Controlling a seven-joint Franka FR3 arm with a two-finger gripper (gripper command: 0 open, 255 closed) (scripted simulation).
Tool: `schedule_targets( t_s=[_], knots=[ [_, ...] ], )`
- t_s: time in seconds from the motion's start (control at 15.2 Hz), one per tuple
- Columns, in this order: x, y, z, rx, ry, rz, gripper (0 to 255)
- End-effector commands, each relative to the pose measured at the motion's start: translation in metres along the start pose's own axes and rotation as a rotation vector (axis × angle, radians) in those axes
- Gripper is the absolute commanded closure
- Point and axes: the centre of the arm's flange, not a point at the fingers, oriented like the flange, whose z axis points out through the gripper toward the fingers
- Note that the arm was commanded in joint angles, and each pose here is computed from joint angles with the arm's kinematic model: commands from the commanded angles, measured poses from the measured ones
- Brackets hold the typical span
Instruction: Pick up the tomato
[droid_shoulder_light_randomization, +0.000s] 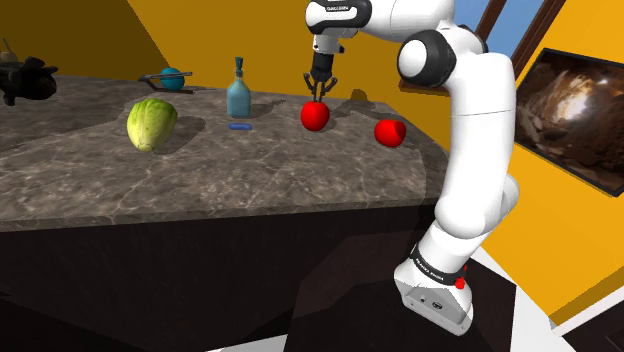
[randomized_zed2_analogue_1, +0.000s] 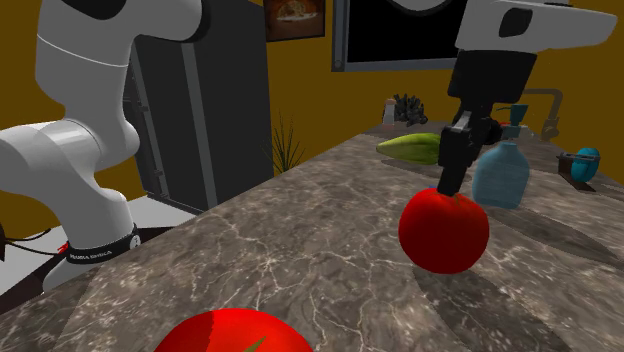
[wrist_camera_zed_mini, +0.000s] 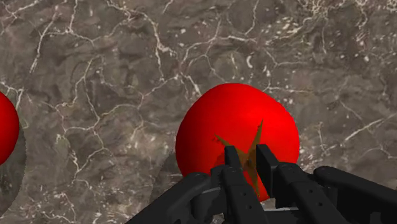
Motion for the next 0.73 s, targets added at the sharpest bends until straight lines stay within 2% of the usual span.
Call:
schedule_targets(
  t_s=[0.0,0.4,0.66],
  knots=[
    [0.0,0.0,0.001,-0.001,-0.001,0.0,255],
    [0.0,-0.001,0.001,-0.001,-0.001,0.0,255],
    [-0.002,0.0,-0.02,-0.001,-0.001,0.0,255]
  ],
)
